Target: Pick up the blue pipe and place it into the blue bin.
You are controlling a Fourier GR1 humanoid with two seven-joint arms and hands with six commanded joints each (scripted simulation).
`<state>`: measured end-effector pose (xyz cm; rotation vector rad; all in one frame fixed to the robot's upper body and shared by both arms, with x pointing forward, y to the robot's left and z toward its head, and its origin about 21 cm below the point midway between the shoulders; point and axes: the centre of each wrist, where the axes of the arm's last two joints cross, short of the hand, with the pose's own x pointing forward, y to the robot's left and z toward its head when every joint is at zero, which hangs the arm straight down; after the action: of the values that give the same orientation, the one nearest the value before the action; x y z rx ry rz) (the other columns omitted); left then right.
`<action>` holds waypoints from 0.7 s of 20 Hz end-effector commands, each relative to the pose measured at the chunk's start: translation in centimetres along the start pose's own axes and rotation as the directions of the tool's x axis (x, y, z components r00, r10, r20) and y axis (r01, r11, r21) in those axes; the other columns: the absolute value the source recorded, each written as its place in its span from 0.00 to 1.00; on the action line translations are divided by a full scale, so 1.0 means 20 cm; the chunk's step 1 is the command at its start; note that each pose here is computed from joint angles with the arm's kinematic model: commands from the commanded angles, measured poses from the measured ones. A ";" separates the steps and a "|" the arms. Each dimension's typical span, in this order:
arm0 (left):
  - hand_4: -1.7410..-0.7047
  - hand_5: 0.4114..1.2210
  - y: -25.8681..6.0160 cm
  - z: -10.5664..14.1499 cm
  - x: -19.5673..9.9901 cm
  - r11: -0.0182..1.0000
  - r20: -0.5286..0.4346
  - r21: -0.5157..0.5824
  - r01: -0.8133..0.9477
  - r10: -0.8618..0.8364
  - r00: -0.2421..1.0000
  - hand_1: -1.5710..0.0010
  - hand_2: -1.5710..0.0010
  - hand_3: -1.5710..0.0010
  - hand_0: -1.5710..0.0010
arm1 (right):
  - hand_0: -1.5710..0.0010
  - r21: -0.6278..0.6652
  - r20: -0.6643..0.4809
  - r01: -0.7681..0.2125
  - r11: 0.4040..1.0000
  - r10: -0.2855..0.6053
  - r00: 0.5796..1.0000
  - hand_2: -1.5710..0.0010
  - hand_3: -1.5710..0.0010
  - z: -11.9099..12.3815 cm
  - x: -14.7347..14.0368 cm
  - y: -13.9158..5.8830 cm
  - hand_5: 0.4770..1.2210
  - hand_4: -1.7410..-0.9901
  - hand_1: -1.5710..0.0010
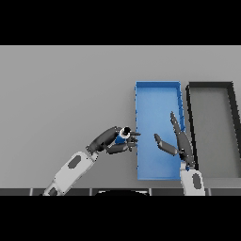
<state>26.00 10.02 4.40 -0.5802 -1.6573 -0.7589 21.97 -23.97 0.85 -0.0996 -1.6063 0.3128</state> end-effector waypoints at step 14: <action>0.00 1.00 -0.02 0.01 -0.01 1.000 0.003 -0.015 0.026 -0.026 1.000 0.00 0.00 0.05 0.00 | 1.00 0.611 0.194 0.041 0.791 -0.199 0.961 1.00 1.00 -0.17 0.61 -0.12 0.03 0.58 1.00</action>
<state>25.67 9.93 4.15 -0.5739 -1.6638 -0.7905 24.78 -22.79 13.36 0.5591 -1.6786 0.7508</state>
